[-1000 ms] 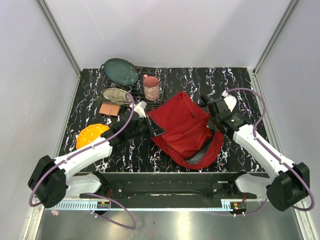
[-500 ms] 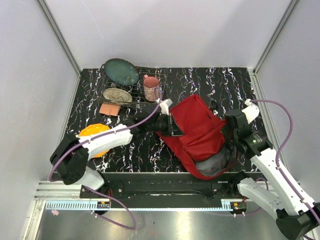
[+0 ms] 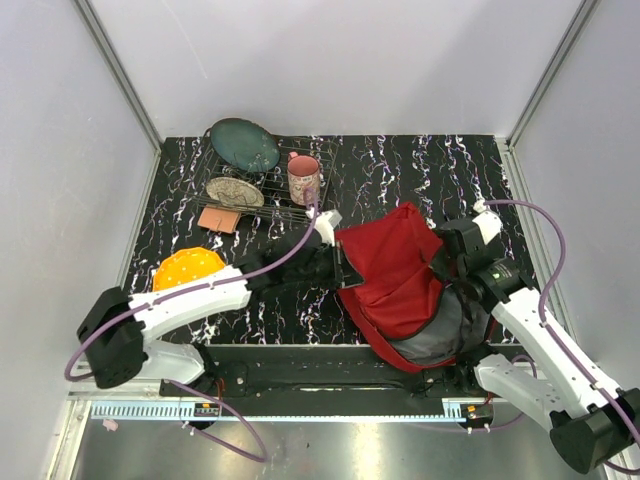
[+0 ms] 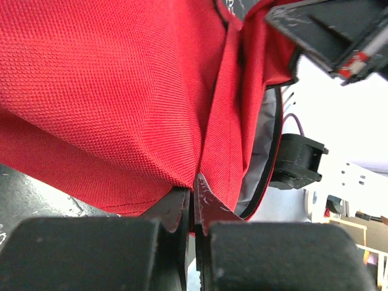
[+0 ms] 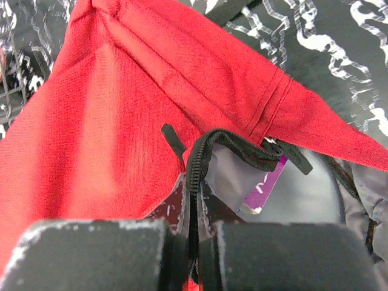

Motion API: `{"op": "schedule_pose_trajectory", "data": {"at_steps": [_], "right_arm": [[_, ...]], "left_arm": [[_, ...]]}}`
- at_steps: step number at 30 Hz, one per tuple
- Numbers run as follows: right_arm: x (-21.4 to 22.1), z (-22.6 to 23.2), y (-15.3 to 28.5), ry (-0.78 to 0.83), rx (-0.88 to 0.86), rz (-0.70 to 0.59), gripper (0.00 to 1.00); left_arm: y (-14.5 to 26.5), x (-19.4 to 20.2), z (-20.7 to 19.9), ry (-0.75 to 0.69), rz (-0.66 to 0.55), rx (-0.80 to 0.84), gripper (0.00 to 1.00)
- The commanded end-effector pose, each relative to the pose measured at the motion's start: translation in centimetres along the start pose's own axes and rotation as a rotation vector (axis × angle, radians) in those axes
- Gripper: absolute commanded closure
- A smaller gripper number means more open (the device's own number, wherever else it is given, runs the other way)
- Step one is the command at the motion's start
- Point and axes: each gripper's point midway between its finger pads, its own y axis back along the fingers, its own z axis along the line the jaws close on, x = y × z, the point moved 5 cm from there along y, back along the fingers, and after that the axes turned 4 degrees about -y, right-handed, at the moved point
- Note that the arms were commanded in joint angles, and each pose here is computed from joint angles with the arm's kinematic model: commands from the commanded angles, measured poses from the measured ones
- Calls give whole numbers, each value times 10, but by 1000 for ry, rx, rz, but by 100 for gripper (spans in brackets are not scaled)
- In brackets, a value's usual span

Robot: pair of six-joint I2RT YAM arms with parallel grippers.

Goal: Pack the student bag
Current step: Adjust the student bag at the center of the board.

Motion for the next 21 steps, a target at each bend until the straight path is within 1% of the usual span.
{"op": "schedule_pose_trajectory", "data": {"at_steps": [1,6,8,9,10,11,12,13,14,15,16,17,18,19,20,21], "right_arm": [[-2,28,-8,-22,-120,21,100],[-2,31,-11,-10,-128,25,100],[-2,32,-10,-18,-135,28,100],[-2,32,-9,-26,-141,29,100],[0,32,-9,-28,-143,36,100],[2,31,-9,-32,-144,43,100],[3,30,-8,-36,-149,45,100],[6,27,-9,-38,-144,52,100],[7,25,-8,-48,-139,50,100],[10,21,-8,-48,-131,53,100],[11,19,-7,-50,-125,54,100],[12,17,-7,-55,-115,53,100],[13,14,-6,-61,-113,55,100],[16,12,-7,-65,-106,61,100],[16,10,-7,-71,-104,59,100],[19,8,-7,-71,-99,65,100]], "left_arm": [[30,-6,-30,-46,-50,99,100],[27,5,-35,-82,1,127,100],[24,2,-29,-102,11,80,100],[20,2,-18,-96,22,19,100],[19,0,-16,-112,20,14,100],[18,-4,-17,-124,18,30,96],[16,-7,-10,-116,44,21,91],[16,-11,-7,-122,42,3,63],[19,-19,-7,-127,25,-7,51],[26,-31,2,-118,-20,-55,38],[32,-39,4,-133,-56,-65,19],[39,-46,7,-140,-91,-76,12],[55,-63,13,-134,-163,-103,5],[61,-71,18,-151,-190,-121,1],[69,-80,21,-148,-219,-139,1],[80,-89,36,-123,-241,-198,1]]}}
